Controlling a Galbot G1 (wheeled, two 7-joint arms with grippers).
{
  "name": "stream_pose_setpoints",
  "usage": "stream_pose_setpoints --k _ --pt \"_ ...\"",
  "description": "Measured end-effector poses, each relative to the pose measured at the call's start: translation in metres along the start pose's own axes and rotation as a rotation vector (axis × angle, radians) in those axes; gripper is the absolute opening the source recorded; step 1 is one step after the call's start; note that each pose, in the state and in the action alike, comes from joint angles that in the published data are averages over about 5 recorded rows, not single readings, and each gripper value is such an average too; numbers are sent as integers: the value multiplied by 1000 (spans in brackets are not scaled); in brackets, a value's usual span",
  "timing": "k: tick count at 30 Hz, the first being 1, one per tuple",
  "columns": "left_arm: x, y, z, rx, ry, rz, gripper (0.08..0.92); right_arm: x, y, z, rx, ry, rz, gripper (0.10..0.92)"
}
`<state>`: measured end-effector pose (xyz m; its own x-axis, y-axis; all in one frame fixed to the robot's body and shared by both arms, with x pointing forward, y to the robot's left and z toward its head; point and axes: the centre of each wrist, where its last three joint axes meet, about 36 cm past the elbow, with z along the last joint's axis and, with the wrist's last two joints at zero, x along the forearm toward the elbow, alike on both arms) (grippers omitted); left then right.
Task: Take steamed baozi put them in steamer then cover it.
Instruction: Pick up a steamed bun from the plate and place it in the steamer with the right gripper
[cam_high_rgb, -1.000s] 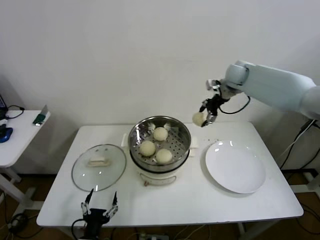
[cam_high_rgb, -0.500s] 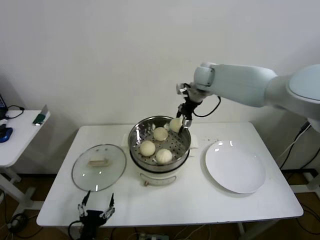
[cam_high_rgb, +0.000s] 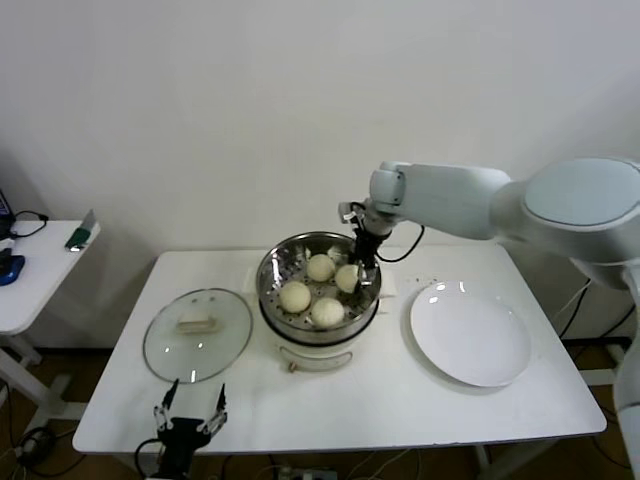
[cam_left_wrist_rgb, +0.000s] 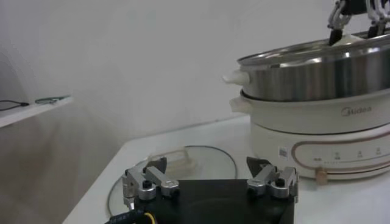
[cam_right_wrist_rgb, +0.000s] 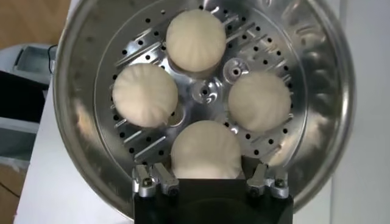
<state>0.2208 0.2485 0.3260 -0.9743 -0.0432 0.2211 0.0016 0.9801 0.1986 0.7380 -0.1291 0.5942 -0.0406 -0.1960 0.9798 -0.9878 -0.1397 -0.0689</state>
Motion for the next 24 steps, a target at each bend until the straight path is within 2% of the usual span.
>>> stream_pose_setpoints --k 8,12,24 --pt "-2 -1 -1 -2 -3 5 823 -13 2 4 -4 9 4 752" --pt "-3 0 -2 -8 -5 7 823 -14 2 3 -7 6 12 800" --pt "0 0 1 -15 5 10 823 5 1 1 19 -5 -1 823"
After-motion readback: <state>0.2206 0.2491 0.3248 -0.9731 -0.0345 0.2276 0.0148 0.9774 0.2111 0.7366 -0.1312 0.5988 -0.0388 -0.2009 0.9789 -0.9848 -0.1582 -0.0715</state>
